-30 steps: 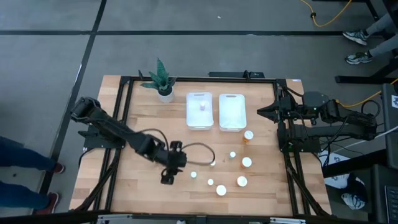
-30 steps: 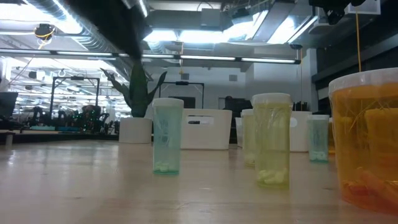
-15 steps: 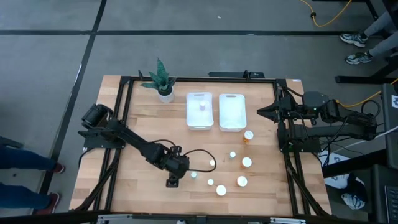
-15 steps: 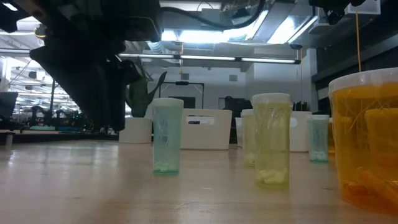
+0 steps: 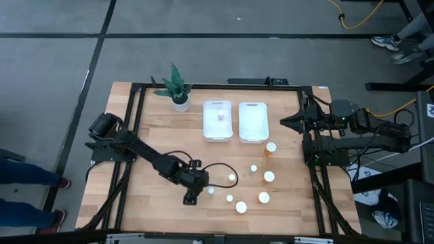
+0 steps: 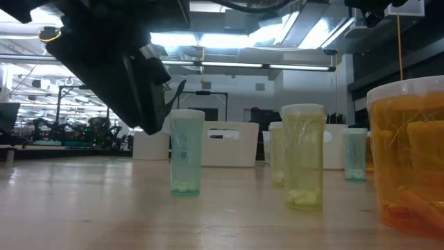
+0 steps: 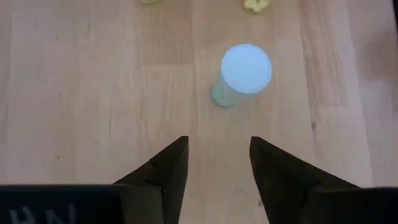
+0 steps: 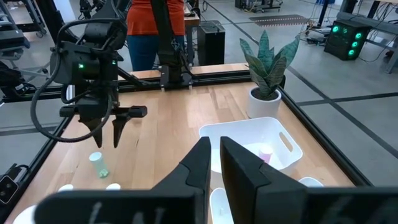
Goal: Pick and place medicine bottles into bin by pill shape (circle, oval)
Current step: Put the bottom green pill bottle into the left white bin
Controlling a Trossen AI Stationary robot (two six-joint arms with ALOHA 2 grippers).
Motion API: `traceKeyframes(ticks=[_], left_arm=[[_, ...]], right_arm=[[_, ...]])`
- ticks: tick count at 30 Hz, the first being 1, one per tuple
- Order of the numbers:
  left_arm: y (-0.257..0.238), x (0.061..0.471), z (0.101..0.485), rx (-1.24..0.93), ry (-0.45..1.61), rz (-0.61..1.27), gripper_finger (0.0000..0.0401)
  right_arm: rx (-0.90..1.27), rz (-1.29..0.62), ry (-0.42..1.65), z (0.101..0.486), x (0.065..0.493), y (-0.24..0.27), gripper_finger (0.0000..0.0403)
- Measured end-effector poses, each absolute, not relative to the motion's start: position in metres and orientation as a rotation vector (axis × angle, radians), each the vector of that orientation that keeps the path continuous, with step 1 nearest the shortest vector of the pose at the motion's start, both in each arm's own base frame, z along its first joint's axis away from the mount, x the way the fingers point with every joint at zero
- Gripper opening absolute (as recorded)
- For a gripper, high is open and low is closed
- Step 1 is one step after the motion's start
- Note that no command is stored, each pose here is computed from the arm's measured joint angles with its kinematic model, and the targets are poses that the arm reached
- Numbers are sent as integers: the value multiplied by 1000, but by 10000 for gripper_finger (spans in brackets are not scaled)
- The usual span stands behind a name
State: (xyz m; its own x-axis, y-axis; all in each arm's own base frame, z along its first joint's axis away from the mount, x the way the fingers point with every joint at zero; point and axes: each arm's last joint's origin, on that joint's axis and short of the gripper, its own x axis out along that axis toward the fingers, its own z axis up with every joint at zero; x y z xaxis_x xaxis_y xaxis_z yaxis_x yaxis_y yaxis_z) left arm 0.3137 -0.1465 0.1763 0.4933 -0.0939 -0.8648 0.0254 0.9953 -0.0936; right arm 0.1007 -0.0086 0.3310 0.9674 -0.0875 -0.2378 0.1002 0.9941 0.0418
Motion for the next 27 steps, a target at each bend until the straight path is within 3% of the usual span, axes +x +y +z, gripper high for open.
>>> traceKeyframes(ticks=[9, 27], left_arm=[[-145, 314, 176, -38, 1044, -76, 247], [-156, 337, 161, -4, 884, -134, 245]], right_arm=[[54, -95, 238, 331, 101, -9, 39], [54, -95, 243, 330, 101, -9, 39]])
